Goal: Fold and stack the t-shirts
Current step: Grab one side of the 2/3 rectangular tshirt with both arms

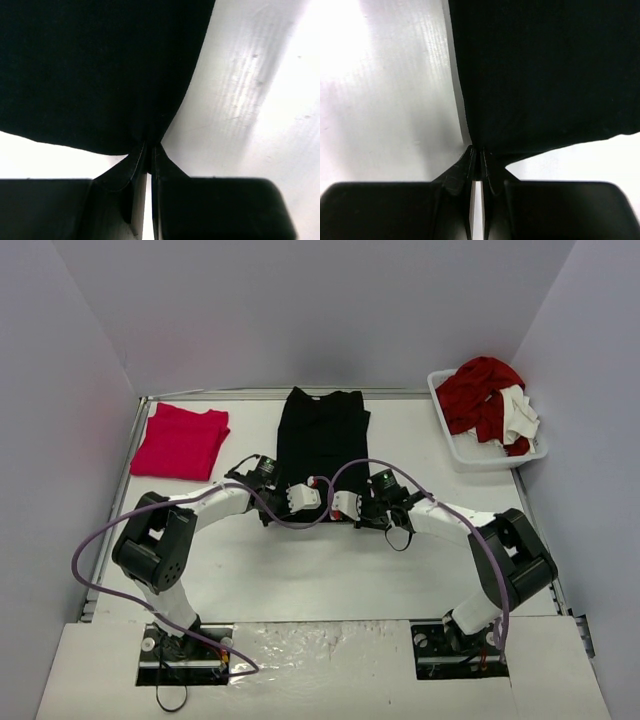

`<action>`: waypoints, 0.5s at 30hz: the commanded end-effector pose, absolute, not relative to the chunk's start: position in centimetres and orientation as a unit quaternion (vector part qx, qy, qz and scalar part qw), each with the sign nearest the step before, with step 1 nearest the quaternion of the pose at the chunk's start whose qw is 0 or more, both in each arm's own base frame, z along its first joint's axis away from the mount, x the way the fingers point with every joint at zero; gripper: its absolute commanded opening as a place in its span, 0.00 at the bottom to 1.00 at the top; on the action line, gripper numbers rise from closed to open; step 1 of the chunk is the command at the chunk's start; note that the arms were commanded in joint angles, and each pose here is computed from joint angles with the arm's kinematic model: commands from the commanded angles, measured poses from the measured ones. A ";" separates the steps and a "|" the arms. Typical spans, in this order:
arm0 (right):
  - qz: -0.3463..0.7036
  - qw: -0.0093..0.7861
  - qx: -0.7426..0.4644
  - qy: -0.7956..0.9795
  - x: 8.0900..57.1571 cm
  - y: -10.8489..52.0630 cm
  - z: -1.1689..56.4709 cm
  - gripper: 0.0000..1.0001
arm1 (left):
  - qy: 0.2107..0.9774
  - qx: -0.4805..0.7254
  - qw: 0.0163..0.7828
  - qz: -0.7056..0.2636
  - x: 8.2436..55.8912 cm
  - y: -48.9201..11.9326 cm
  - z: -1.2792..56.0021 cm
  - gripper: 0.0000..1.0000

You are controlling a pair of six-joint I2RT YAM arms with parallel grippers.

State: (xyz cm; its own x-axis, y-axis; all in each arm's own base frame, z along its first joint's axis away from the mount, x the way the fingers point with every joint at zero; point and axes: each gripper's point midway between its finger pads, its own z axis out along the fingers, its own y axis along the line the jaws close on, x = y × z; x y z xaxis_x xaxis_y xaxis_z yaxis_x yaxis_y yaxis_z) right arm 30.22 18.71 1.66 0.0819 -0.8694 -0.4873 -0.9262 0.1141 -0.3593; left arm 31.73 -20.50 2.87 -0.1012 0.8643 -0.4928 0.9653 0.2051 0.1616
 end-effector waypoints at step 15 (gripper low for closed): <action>0.213 0.218 -0.654 0.692 21.0 18.9 8.4 0.00 | 0.668 0.678 0.126 -0.280 19.4 -20.4 9.6 0.02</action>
